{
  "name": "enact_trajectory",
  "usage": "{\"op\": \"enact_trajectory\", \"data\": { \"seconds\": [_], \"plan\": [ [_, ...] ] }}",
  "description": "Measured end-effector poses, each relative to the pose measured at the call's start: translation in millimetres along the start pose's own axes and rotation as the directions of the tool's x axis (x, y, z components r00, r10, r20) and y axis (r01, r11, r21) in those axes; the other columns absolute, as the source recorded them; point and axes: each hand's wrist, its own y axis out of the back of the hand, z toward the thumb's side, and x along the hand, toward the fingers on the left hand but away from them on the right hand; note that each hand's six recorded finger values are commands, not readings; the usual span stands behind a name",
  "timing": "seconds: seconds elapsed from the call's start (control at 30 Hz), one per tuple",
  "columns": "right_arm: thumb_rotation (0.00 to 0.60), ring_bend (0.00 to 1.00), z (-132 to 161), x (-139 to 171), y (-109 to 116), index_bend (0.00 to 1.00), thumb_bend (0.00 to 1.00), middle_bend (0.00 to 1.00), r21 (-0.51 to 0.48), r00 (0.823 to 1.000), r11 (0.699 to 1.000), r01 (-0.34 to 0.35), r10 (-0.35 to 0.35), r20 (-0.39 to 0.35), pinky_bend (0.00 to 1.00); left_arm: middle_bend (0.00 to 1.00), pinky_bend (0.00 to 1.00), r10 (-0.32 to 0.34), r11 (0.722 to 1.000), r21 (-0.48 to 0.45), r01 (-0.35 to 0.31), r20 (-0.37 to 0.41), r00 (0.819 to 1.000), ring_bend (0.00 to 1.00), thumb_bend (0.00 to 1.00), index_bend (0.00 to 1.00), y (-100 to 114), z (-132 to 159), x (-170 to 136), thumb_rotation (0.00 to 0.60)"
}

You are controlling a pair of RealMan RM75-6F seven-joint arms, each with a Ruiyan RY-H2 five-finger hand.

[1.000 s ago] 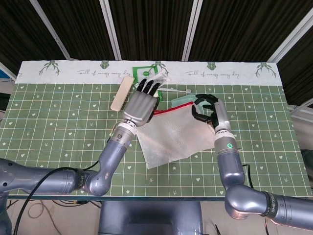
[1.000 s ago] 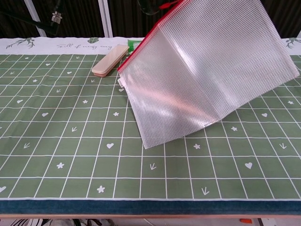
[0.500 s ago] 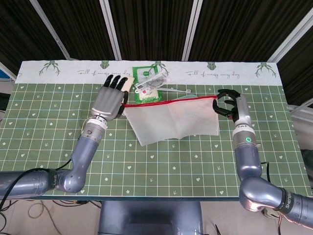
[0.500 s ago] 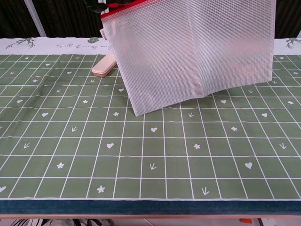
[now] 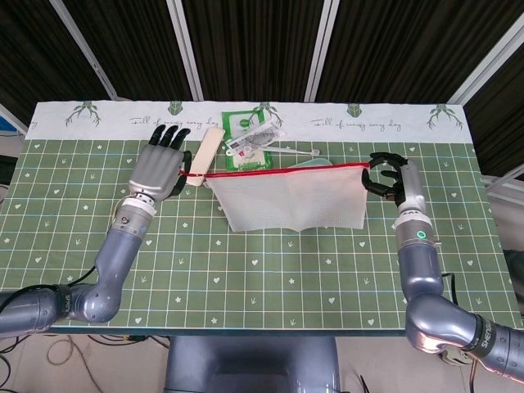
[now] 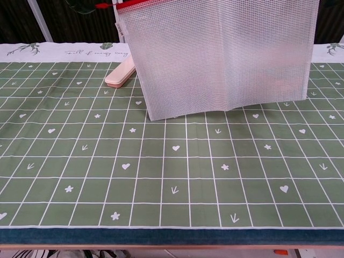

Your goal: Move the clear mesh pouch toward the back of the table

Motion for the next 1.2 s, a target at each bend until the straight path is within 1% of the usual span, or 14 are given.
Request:
{"op": "enact_trajectory", "data": {
  "seconds": [0.03,0.07,0.1,0.13,0.17,0.23,0.27,0.33,0.53,0.7,0.9,1.03,1.13,1.2],
  "plan": [
    [0.6,0.05,0,0,0,0.67,0.58,0.27,0.001,1.0,1.0,0.0,0.0,0.001,0.21,0.08,0.01,0.0,1.0,-0.002,0.0,0.0,1.0,0.0,0.45,0.63,0,0,0,0.6],
    [0.6,0.05,-1,0,0,0.64,0.55,0.25,0.004,1.0,1.0,-0.001,0.001,0.002,0.21,0.08,0.01,-0.001,1.0,-0.004,0.001,0.0,1.0,0.0,0.43,0.61,0,0,0,0.6],
    [0.6,0.04,-2,0,0,0.58,0.51,0.22,0.007,1.0,1.0,-0.003,0.003,0.003,0.21,0.07,0.01,-0.003,1.0,-0.005,0.003,0.0,1.0,0.0,0.4,0.55,-1,0,0,0.6],
    [0.6,0.03,-3,0,0,0.44,0.42,0.16,0.012,1.0,1.0,-0.005,0.005,0.003,0.21,0.04,0.0,-0.005,1.0,-0.006,0.005,0.0,1.0,0.0,0.33,0.46,-1,0,0,0.6],
    [0.6,0.02,-4,0,-1,0.26,0.33,0.08,0.019,1.0,1.0,-0.009,0.009,0.004,0.21,0.03,0.0,-0.008,1.0,-0.006,0.008,0.001,1.0,0.0,0.28,0.39,-2,0,0,0.6],
    [0.6,0.0,-6,0,-2,0.04,0.22,0.01,0.041,1.0,0.999,-0.018,0.017,0.004,0.21,0.0,0.0,-0.015,1.0,-0.004,0.015,0.001,1.0,0.0,0.16,0.19,-3,0,-1,0.6],
    [0.6,0.0,-7,0,-3,0.0,0.19,0.0,0.058,1.0,0.998,-0.024,0.024,0.004,0.2,0.0,0.0,-0.018,1.0,-0.005,0.018,0.0,1.0,0.0,0.14,0.15,-4,0,-1,0.6],
    [0.6,0.0,-10,1,-6,0.0,0.17,0.0,0.105,0.999,0.993,-0.044,0.044,0.001,0.2,0.0,0.0,-0.028,1.0,-0.013,0.028,-0.005,1.0,0.0,0.12,0.09,-5,-1,-2,0.6],
    [0.6,0.0,-10,6,-8,0.0,0.16,0.0,0.209,0.995,0.974,-0.086,0.095,-0.033,0.2,0.0,0.0,-0.028,0.999,-0.04,0.028,-0.011,1.0,0.0,0.12,0.08,-2,-4,-8,0.6],
    [0.6,0.0,-16,13,-2,0.0,0.16,0.0,0.27,0.995,0.96,-0.078,0.094,-0.047,0.2,0.0,0.0,-0.03,0.997,-0.068,0.029,-0.014,0.999,0.0,0.13,0.08,-3,-12,-21,0.6],
    [0.6,0.0,-43,26,18,0.0,0.16,0.0,0.357,0.997,0.932,-0.059,0.072,-0.026,0.2,0.0,0.0,-0.04,0.995,-0.096,0.039,-0.013,0.999,0.0,0.13,0.08,-12,-29,-51,0.6],
    [0.6,0.0,-62,36,35,0.0,0.16,0.0,0.442,0.998,0.896,-0.036,0.054,-0.028,0.2,0.0,0.0,-0.05,0.994,-0.102,0.049,-0.009,0.999,0.0,0.13,0.08,-23,-44,-79,0.6],
    [0.6,0.0,-75,45,48,0.0,0.16,0.0,0.52,0.998,0.854,-0.012,0.045,-0.051,0.2,0.0,0.0,-0.05,0.994,-0.098,0.05,-0.001,0.999,0.0,0.13,0.08,-32,-56,-102,0.6],
    [0.6,0.0,-84,52,57,0.0,0.16,0.0,0.576,0.996,0.817,0.008,0.045,-0.077,0.2,0.0,0.0,-0.047,0.994,-0.097,0.047,0.006,0.999,0.0,0.13,0.08,-39,-65,-120,0.6]
  ]
}}
